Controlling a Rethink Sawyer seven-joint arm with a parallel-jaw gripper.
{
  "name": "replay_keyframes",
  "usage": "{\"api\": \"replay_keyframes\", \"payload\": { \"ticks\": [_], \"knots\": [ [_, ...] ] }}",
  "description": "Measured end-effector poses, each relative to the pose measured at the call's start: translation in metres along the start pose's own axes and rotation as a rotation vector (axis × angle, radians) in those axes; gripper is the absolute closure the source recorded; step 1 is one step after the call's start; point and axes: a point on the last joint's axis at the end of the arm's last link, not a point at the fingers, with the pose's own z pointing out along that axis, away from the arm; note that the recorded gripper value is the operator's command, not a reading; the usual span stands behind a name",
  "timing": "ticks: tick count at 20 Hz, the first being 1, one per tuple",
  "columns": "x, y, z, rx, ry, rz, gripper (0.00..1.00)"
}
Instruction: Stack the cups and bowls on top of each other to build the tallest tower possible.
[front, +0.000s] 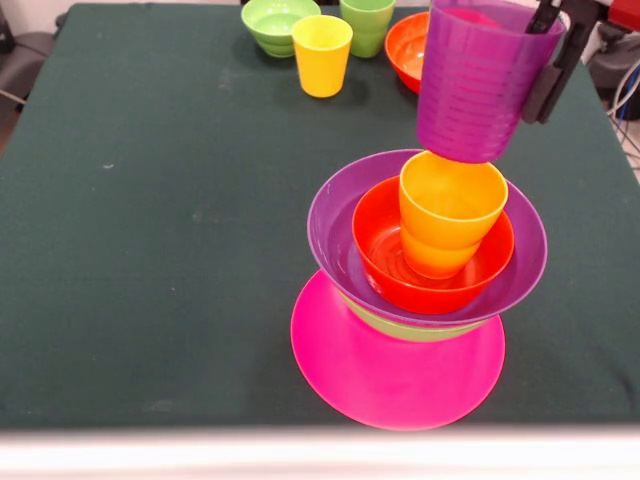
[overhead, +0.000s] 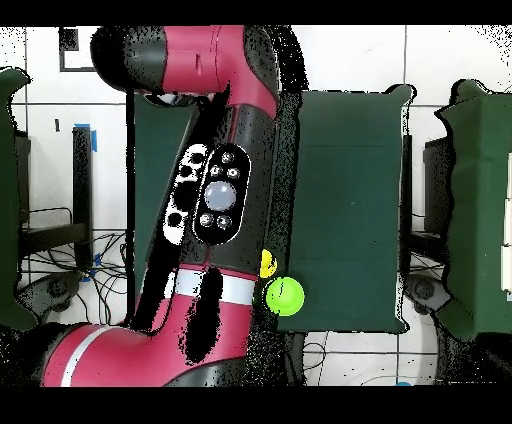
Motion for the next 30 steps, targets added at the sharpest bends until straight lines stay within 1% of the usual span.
{"api": "replay_keyframes", "payload": {
  "ticks": [10, 20, 26, 30],
  "knots": [
    [-0.004, -0.005, 0.006, 0.007, 0.002, 0.005, 1.00],
    [-0.005, -0.001, 0.009, 0.005, -0.007, -0.003, 1.00],
    [-0.002, 0.007, 0.021, 0.005, -0.009, -0.018, 1.00],
    [0.003, 0.010, 0.033, 0.009, 0.000, -0.025, 1.00]
  ]
}}
